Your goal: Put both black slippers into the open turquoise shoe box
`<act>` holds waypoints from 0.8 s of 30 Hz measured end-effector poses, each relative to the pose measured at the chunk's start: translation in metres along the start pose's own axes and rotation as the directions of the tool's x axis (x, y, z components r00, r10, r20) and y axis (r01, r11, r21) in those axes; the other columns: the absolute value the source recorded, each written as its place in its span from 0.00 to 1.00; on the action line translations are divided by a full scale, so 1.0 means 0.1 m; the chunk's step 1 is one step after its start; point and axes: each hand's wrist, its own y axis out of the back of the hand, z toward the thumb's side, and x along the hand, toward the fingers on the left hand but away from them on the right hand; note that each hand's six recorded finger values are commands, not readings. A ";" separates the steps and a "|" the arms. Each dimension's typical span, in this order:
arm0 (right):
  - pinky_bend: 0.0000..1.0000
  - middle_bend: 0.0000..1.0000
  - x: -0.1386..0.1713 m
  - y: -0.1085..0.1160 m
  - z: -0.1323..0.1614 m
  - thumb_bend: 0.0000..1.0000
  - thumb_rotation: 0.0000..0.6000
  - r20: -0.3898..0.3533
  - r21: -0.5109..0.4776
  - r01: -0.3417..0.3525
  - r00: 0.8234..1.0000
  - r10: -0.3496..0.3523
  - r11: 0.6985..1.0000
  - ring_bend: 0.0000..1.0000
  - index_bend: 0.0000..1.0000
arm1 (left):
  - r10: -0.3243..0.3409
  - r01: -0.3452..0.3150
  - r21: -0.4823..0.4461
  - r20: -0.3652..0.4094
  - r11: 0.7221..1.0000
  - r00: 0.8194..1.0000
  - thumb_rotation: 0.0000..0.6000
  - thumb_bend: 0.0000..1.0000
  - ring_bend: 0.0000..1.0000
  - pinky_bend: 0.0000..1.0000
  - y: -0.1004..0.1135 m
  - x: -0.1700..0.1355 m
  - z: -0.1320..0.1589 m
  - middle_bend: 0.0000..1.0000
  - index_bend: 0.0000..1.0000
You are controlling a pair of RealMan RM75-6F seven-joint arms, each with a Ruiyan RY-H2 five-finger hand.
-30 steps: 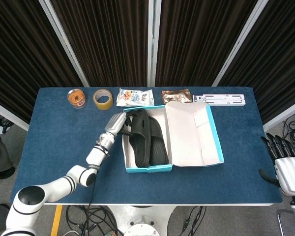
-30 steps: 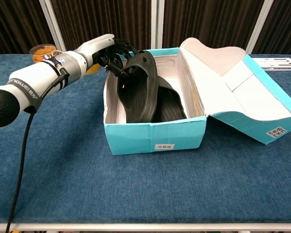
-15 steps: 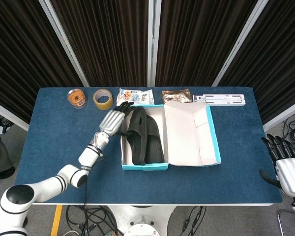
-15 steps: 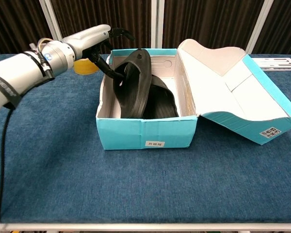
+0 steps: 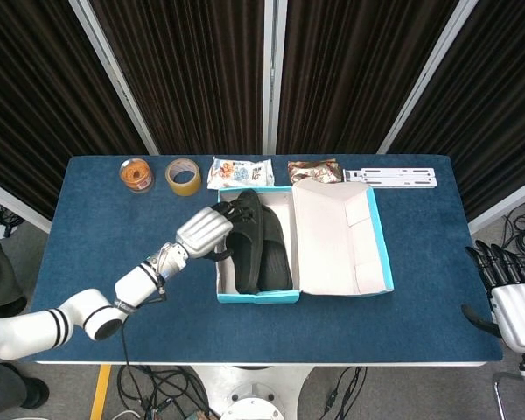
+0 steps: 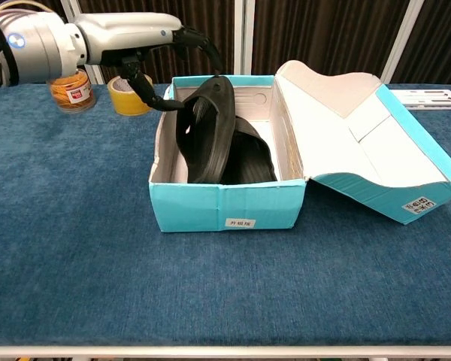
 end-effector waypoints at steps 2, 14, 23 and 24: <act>0.12 0.03 0.01 0.01 0.00 0.12 1.00 0.001 0.001 0.002 1.000 -0.002 1.000 0.00 0.00 | -0.038 0.037 0.034 0.023 0.999 0.999 1.00 0.37 0.00 0.17 -0.02 0.05 0.09 0.11 0.22; 0.12 0.03 0.03 0.01 -0.03 0.11 1.00 0.007 -0.004 0.006 1.000 -0.006 1.000 0.00 0.00 | -0.185 0.191 0.172 -0.050 0.966 0.981 1.00 0.40 0.00 0.17 -0.14 0.28 0.01 0.16 0.23; 0.12 0.03 0.02 0.00 0.01 0.12 1.00 -0.009 -0.009 0.005 1.000 -0.005 1.000 0.00 0.00 | -0.245 0.275 0.193 -0.163 0.942 0.956 1.00 0.40 0.00 0.17 -0.31 0.15 -0.18 0.17 0.25; 0.12 0.03 0.02 0.00 0.01 0.12 1.00 -0.009 -0.009 0.004 1.000 -0.004 1.000 0.00 0.00 | -0.250 0.281 0.189 -0.170 0.941 0.953 1.00 0.40 0.00 0.17 -0.34 0.13 -0.18 0.17 0.25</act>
